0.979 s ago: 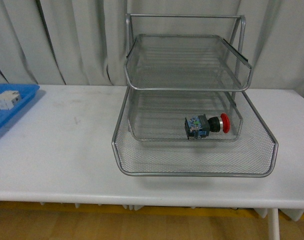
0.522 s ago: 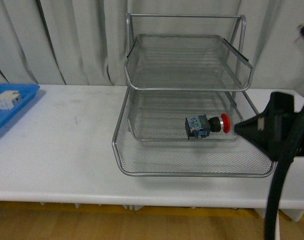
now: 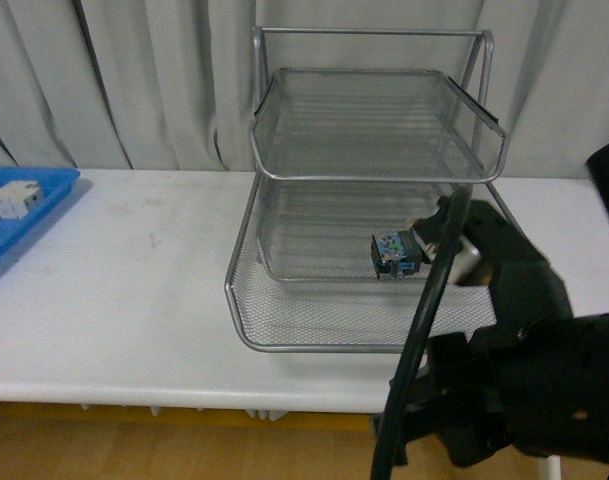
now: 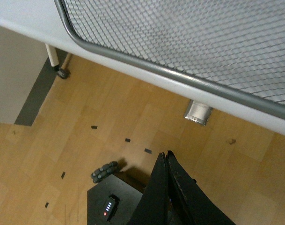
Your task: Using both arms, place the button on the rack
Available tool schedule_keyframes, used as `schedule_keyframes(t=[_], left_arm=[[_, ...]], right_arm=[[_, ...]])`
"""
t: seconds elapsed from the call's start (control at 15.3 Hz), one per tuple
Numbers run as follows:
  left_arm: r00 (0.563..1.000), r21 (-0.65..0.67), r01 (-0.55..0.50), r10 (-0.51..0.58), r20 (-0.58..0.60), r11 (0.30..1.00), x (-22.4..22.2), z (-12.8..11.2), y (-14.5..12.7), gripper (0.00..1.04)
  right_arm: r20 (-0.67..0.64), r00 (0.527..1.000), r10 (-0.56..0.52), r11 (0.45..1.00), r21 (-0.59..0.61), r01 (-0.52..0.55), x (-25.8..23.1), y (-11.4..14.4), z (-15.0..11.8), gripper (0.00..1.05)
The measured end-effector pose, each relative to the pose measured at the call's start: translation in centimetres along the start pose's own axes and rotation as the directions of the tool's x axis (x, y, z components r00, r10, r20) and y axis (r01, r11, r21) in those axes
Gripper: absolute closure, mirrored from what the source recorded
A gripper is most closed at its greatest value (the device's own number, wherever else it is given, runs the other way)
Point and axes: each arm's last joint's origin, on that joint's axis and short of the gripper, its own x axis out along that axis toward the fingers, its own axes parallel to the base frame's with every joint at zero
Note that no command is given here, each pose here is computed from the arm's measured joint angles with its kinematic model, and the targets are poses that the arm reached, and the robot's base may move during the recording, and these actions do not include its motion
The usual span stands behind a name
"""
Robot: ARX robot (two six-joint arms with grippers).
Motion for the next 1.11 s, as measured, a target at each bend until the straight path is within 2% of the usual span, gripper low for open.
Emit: schedule_keyframes(t=[0.2, 0.52, 0.72, 0.98, 1.11], left_arm=[[1.000, 0.000, 0.000, 0.000, 0.000, 1.000, 0.0, 0.0, 0.0, 0.07], [1.000, 0.000, 0.000, 0.000, 0.000, 1.000, 0.0, 0.0, 0.0, 0.07], [1.000, 0.000, 0.000, 0.000, 0.000, 1.000, 0.0, 0.0, 0.0, 0.07], [1.000, 0.000, 0.000, 0.000, 0.000, 1.000, 0.0, 0.0, 0.0, 0.07], [1.000, 0.000, 0.000, 0.000, 0.000, 1.000, 0.0, 0.0, 0.0, 0.07]], right_arm=[[-0.046, 0.999, -0.012, 1.000, -0.020, 0.011, 2.2, -0.3, -0.1, 1.03], [-0.002, 1.000, 0.002, 0.998, -0.062, -0.003, 3.7, -0.5, 2.6, 1.03], [-0.045, 0.998, -0.036, 0.998, -0.045, 0.034, 4.8, -2.2, 3.1, 1.03], [0.074, 0.993, -0.088, 0.993, -0.077, 0.093, 4.6, -4.1, 6.4, 1.03], [0.084, 0.991, -0.100, 0.990, -0.090, 0.107, 5.0, -5.0, 7.3, 1.03]])
